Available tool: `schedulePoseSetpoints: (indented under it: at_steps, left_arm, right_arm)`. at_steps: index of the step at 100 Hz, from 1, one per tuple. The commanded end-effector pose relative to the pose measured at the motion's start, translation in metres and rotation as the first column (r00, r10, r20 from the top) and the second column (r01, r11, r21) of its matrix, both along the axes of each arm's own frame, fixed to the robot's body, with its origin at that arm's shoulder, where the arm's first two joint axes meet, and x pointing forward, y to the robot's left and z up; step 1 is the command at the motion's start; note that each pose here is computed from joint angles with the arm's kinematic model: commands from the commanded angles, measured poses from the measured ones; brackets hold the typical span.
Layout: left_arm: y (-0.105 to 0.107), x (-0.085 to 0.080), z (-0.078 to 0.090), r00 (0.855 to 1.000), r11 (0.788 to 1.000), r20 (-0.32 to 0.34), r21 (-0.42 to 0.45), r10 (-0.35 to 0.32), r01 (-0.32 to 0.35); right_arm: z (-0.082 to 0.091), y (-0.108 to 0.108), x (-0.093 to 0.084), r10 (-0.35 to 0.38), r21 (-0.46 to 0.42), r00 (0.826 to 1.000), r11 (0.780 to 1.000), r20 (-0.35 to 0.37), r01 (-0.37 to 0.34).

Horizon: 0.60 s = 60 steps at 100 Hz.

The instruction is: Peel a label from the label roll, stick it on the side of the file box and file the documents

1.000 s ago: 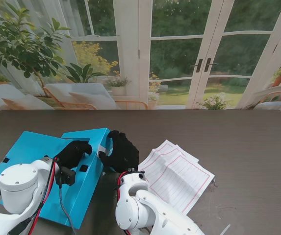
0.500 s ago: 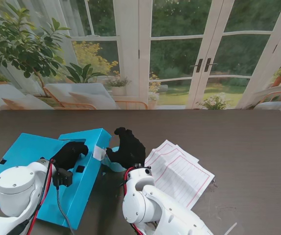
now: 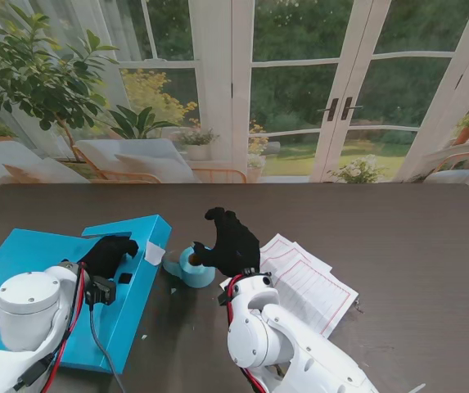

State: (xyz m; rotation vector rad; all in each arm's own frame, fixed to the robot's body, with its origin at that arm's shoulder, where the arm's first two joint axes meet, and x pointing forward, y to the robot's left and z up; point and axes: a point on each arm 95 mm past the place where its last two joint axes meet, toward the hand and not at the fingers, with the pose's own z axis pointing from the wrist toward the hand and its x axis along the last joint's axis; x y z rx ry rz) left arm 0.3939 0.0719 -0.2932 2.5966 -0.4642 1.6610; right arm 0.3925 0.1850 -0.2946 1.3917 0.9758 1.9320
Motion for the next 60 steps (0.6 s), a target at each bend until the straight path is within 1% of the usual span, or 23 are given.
schedulePoseSetpoints:
  at_steps: [1,25,45,60]
  left_arm:
    - [0.002,0.004,-0.003,1.0,1.0,-0.008,0.008,0.006,-0.006]
    - [0.013,0.016,-0.011,0.999,0.998,-0.028,0.06,0.03,-0.029]
    - [0.016,0.026,-0.02,0.998,0.994,-0.048,0.1,0.043,-0.038]
    - [0.017,0.031,-0.027,0.997,0.993,-0.065,0.109,0.05,-0.043]
  right_arm:
    - [-0.002,-0.005,-0.002,0.013,-0.007,1.0,1.0,-0.007,-0.013]
    - [-0.001,-0.018,-0.004,0.033,-0.014,0.999,0.999,0.011,-0.033]
    - [-0.002,-0.025,-0.006,0.044,-0.014,0.999,0.999,0.018,-0.043]
    - [-0.003,-0.03,-0.007,0.051,-0.016,0.998,0.999,0.021,-0.051]
